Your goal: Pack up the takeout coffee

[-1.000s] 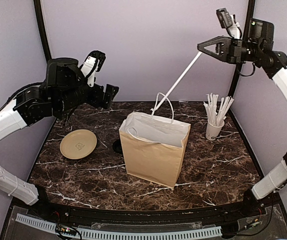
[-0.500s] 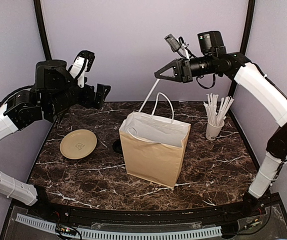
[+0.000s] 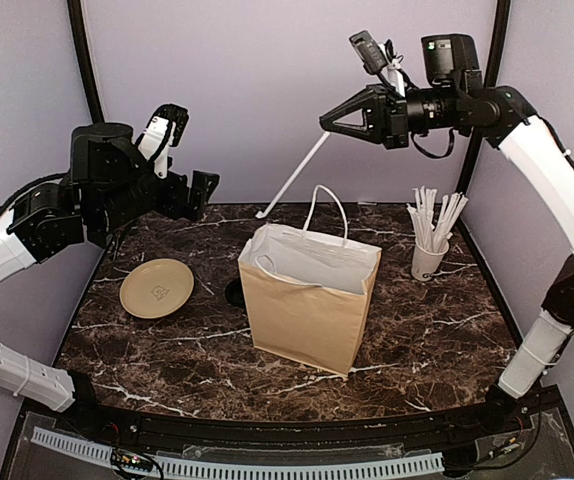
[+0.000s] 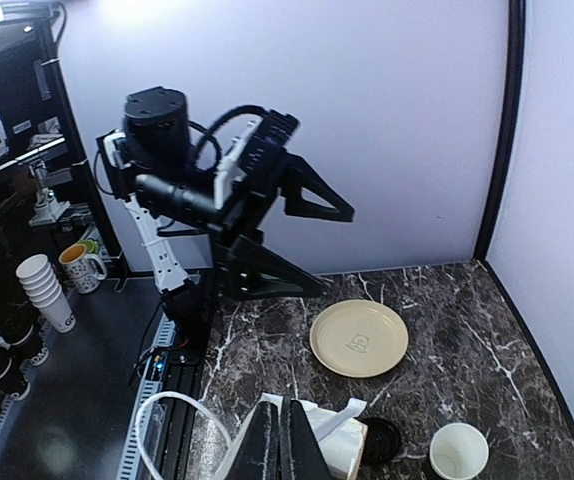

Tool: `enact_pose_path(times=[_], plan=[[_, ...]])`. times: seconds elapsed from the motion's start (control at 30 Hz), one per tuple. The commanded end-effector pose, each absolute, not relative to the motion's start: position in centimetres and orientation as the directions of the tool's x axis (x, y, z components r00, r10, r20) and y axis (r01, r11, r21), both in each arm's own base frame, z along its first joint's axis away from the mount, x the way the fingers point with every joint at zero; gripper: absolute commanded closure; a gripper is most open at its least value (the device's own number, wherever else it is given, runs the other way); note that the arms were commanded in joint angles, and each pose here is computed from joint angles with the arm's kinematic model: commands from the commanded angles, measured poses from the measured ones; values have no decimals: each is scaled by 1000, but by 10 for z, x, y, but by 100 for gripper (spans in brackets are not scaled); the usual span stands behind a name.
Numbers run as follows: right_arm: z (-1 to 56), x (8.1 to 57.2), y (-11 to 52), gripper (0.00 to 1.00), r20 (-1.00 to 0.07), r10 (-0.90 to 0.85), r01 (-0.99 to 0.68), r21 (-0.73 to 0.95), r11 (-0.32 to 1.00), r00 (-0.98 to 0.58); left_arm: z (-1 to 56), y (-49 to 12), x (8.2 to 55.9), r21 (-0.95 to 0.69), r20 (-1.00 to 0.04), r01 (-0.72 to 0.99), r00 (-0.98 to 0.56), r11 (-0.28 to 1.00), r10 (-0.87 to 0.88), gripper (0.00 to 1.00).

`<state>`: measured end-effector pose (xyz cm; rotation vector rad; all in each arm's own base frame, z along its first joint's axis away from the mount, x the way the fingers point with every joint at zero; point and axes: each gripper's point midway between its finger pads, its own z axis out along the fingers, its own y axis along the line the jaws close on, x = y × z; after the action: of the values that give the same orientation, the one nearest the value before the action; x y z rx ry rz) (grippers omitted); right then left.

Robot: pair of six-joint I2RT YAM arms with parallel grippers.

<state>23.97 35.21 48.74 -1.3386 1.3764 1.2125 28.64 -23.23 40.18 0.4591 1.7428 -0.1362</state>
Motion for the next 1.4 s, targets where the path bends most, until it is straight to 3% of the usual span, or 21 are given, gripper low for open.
enact_pose_path(times=[0.0,0.47,0.83,0.87,0.93,1.0,1.17,1.37], plan=[[498,189,342,100,-988,-157,-984,25,-178,3,407,-223,285,155,-964,356,-149,921,220,1],[454,208,350,100,-972,-231,-993,56,-99,-32,402,-238,291,153,-960,382,-160,912,228,1],[411,231,391,100,-963,-242,-982,147,-120,-115,401,-229,286,151,-962,368,-158,917,222,1],[408,229,392,94,-962,-252,-981,144,-133,-107,400,-228,286,153,-962,368,-158,917,224,1],[398,222,388,68,-953,-287,-976,143,-162,-92,400,-227,285,153,-962,367,-158,917,224,1],[392,215,380,54,-945,-317,-976,135,-172,-75,399,-226,285,154,-961,367,-159,917,225,1],[402,205,354,38,-943,-333,-987,72,-146,-19,398,-224,285,172,-961,360,-144,917,237,1],[421,244,303,34,-953,-301,-997,10,79,-34,395,-228,289,187,-957,361,-143,913,253,1]])
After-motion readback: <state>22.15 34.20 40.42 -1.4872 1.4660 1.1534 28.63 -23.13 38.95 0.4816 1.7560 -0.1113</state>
